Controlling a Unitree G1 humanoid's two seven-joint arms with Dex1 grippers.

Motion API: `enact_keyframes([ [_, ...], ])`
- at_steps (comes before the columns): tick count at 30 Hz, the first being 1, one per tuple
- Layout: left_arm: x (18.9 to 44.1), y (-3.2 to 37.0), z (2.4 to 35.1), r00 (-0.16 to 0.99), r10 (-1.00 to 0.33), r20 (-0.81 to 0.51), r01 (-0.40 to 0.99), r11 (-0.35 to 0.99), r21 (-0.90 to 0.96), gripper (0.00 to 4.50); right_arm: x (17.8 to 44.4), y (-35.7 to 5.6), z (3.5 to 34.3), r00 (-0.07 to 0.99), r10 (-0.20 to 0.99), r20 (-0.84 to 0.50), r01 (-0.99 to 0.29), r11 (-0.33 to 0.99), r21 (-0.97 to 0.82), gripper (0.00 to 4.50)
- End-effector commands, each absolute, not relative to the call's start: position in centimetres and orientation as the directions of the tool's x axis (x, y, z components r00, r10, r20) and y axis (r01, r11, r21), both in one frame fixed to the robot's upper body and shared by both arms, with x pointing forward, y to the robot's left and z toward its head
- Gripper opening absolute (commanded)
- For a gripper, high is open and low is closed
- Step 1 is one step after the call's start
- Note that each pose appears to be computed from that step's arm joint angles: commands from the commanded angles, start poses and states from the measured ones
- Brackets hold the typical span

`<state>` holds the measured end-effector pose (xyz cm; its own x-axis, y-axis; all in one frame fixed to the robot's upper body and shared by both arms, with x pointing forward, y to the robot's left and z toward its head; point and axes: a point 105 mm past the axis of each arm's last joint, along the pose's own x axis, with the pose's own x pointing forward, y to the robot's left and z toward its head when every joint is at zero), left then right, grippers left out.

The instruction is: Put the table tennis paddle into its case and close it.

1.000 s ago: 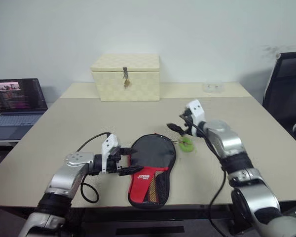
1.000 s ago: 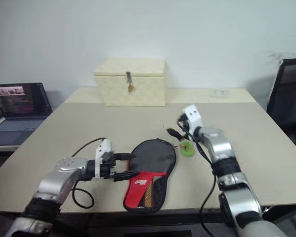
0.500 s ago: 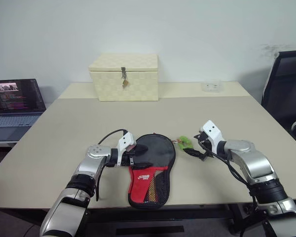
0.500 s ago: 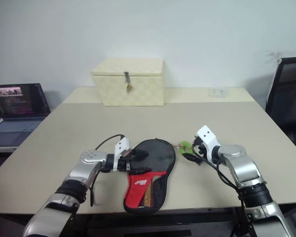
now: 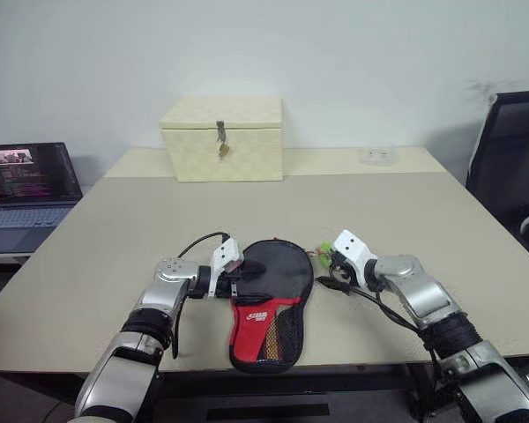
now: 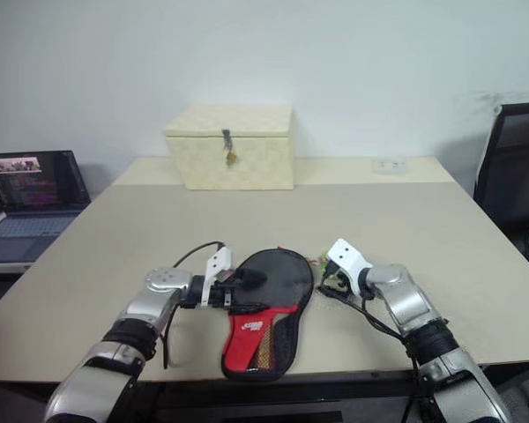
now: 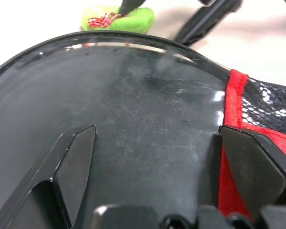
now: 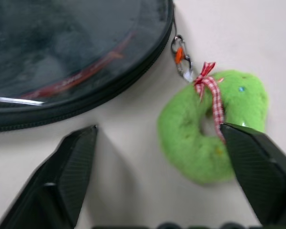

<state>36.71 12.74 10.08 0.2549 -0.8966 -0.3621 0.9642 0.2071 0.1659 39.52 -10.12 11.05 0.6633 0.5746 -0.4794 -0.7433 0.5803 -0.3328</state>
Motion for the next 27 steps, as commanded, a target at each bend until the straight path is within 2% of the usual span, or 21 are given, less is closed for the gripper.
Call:
enact_keyframes([
  [1,35.6,12.9,8.4,0.174,-0.882,-0.439,0.983,0.129,0.130,4.50,39.9,-10.5,11.4,0.674,0.561,-0.481,-0.733,0.586,-0.344,2.93],
  [10,35.1,13.0,7.7,0.133,-0.872,-0.472,0.990,0.091,0.112,4.50,38.4,-12.5,12.2,0.646,0.567,-0.512,-0.758,0.558,-0.339,0.02],
  [17,35.2,12.6,7.4,0.127,-0.871,-0.475,0.991,0.089,0.100,4.50,34.0,-13.5,13.0,0.576,0.603,-0.552,-0.814,0.487,-0.318,0.02],
  [20,35.3,12.4,7.2,0.123,-0.871,-0.476,0.992,0.090,0.093,4.50,31.5,-13.1,12.8,0.515,0.626,-0.586,-0.855,0.422,-0.301,0.02],
  [23,35.4,12.3,7.1,0.121,-0.870,-0.478,0.992,0.089,0.089,4.50,28.3,-12.4,12.8,0.425,0.664,-0.615,-0.904,0.342,-0.256,0.02],
  [27,35.4,12.0,7.0,0.117,-0.870,-0.478,0.993,0.087,0.085,4.50,23.5,-11.3,12.1,0.255,0.706,-0.660,-0.967,0.203,-0.157,0.02],
])
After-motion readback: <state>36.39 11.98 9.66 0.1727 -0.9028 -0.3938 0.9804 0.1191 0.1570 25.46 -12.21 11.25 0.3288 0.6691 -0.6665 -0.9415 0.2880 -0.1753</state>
